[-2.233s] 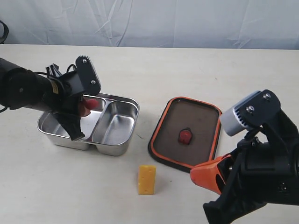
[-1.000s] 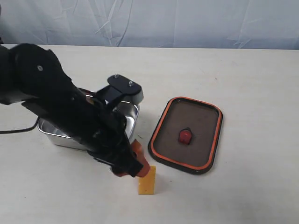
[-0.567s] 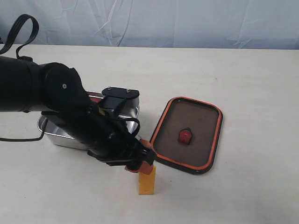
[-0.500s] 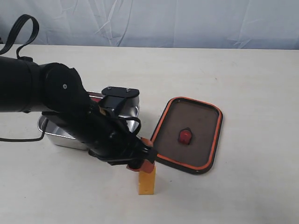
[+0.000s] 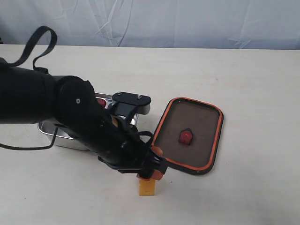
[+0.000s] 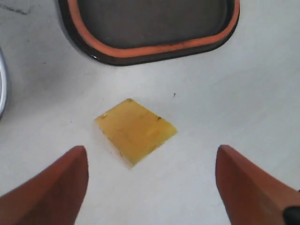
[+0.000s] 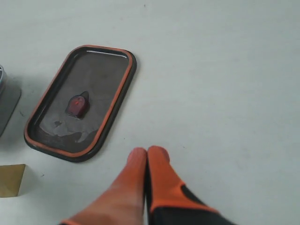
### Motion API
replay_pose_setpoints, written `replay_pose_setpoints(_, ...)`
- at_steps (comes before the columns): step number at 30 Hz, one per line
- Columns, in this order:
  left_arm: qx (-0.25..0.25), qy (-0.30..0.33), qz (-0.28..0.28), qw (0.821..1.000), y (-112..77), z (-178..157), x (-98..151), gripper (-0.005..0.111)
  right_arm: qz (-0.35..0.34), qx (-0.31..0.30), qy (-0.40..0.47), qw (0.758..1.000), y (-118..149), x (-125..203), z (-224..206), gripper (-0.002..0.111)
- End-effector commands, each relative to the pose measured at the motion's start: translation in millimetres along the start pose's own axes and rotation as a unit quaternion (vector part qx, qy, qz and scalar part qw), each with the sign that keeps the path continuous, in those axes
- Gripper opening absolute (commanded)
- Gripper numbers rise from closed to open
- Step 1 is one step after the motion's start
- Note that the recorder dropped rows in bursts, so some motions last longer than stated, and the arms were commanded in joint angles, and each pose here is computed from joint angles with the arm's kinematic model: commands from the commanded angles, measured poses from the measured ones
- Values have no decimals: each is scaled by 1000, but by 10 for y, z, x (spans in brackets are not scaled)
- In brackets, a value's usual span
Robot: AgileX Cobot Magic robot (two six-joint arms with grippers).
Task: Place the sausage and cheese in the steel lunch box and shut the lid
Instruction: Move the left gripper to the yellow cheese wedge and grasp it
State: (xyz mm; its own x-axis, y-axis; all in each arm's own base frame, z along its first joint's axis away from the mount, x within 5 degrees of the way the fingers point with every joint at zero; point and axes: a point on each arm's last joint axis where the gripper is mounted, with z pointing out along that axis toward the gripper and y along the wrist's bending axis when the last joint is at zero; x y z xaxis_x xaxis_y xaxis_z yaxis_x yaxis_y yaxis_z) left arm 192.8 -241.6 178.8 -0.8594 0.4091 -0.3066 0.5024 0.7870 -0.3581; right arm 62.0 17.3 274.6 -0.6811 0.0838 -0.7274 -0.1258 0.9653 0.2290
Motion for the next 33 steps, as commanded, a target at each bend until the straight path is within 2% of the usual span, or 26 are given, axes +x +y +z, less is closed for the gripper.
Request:
replay_pose_setpoints(1, -32, -3, -7, 999, 50, 134, -1, 70, -2, 4, -7, 1000, -13, -7, -2, -1)
replay_pose_setpoints(9, -32, -14, -34, 999, 76, 241, -27, 70, -2, 4, -7, 1000, -13, -6, -1, -1)
replay_pose_setpoints(20, -35, -38, -26, 998, 83, 244, -71, 70, -2, 4, -7, 1000, -13, -6, -1, -1)
replay_pose_setpoints(33, -35, -34, -26, 998, 86, 257, -64, 70, -2, 4, -7, 1000, -13, -6, -1, -1)
